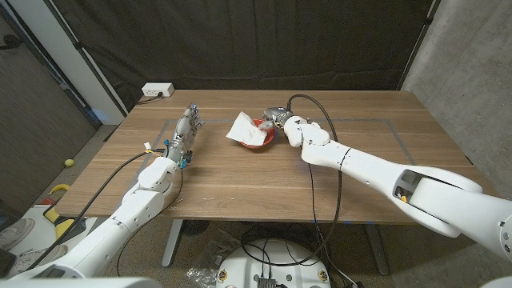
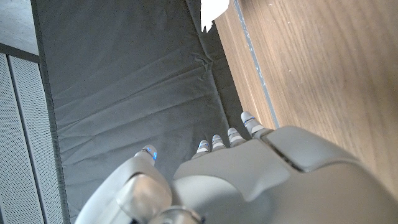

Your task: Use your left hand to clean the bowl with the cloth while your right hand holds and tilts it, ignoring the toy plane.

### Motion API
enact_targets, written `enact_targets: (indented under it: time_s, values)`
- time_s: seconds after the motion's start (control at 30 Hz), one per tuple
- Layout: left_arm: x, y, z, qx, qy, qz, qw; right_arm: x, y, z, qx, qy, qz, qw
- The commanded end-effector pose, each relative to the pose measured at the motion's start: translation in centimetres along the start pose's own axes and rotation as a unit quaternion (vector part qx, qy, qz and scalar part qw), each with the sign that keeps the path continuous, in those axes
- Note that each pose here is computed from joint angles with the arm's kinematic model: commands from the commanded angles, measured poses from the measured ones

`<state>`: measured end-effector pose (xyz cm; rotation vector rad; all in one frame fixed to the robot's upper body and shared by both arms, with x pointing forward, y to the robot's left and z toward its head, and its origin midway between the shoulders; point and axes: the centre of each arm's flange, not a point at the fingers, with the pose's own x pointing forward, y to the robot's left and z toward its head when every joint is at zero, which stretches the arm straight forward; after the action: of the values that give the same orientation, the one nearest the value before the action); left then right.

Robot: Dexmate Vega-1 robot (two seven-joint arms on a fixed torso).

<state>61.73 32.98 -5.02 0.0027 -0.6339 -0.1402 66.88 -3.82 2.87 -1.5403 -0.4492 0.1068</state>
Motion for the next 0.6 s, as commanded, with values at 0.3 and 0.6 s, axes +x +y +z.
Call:
enact_targets:
  time_s: [0.3, 0.6]
  values:
    - [0.38, 0.31, 0.13, 0.0, -0.003, -0.002, 1.0, 0.05, 0.36, -0.26, -0.045, 0.017, -0.009, 0.9988]
    - [0.6, 0.23, 0.17, 0.0, -0.005, -0.003, 1.0, -0.3, 0.44, -0.49, -0.059, 0.014, -0.038, 0.9975]
